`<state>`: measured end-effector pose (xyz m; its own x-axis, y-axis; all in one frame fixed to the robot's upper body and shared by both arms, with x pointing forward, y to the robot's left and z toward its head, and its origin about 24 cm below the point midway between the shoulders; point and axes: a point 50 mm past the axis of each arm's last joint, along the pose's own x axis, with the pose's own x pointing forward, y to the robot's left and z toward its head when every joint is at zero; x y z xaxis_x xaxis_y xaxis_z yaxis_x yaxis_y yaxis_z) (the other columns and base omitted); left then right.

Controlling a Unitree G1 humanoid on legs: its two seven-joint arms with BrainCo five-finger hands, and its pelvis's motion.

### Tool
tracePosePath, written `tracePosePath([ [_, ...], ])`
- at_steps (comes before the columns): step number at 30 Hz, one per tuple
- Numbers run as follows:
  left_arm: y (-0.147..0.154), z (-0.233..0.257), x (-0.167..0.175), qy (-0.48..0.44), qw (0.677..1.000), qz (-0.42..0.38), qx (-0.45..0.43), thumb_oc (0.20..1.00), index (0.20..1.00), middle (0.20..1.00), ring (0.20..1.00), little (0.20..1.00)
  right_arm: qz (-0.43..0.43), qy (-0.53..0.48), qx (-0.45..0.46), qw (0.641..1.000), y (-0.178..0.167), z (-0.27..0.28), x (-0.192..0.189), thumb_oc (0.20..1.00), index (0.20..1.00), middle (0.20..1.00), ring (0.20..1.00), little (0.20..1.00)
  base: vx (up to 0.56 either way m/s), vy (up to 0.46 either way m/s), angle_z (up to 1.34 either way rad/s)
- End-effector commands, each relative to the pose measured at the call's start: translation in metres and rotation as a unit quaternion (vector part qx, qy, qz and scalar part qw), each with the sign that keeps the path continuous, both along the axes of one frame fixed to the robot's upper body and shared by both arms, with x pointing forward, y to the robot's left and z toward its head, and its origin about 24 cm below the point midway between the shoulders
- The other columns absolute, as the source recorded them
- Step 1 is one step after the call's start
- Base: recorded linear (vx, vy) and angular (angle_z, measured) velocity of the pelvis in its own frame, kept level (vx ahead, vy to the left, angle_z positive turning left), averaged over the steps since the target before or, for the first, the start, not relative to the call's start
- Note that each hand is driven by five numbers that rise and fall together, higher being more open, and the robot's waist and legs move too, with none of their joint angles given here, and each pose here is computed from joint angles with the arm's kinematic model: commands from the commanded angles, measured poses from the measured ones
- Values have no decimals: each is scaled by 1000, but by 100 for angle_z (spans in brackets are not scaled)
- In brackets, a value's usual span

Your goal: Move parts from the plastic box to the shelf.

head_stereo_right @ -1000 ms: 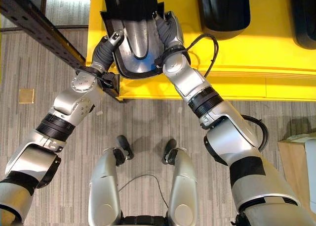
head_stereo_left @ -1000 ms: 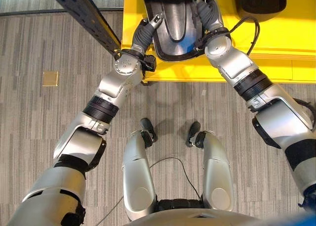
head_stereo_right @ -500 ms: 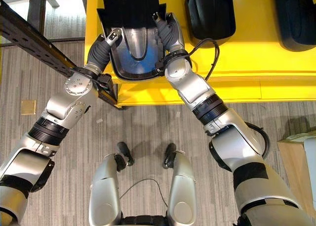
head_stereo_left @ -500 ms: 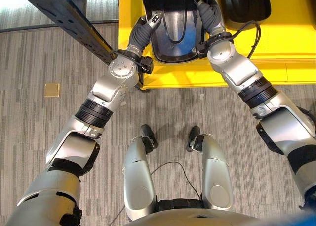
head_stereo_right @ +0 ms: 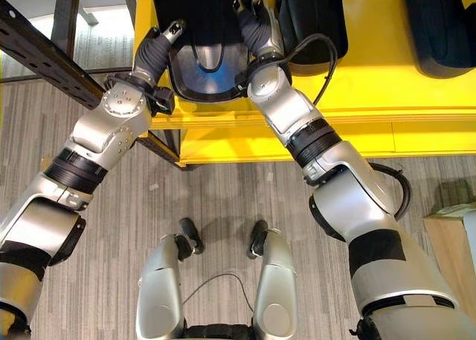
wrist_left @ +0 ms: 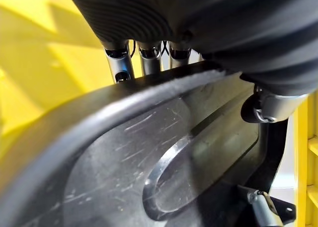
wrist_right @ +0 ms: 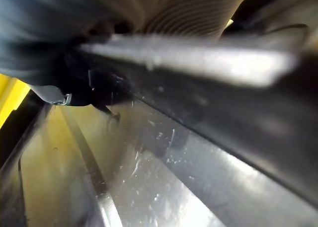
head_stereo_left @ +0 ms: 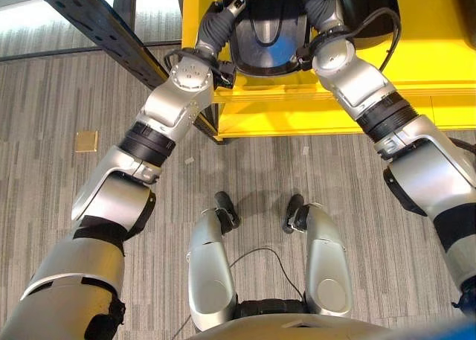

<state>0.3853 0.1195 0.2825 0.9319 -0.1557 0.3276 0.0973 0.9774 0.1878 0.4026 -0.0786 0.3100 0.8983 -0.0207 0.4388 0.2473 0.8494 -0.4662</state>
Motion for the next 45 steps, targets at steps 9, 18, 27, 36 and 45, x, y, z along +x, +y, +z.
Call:
tracePosePath([
  [9,-39,87,-16,-130,985,-76,-84,200,200,200,200,200,-35,-1,1,999,11,14,5,200,200,200,200,200,45,-15,3],
  [18,-33,81,-6,-116,988,-46,-88,200,200,200,200,200,-40,2,-3,999,19,16,5,200,200,200,200,200,20,9,3],
  [27,-37,78,-4,-118,988,-43,-90,900,900,900,900,900,-38,-23,9,999,20,17,3,1000,1000,1000,1000,1000,0,0,0],
  [36,-38,75,-2,-115,988,-19,-96,1000,1000,1000,1000,1000,-64,-72,5,995,21,27,-3,1000,1000,1000,1000,1000,-3,1,0],
  [45,-32,77,-4,-134,985,10,-108,1000,1000,1000,1000,1000,-78,-151,-12,985,19,41,-11,1000,1000,1000,1000,1000,-8,3,0],
])
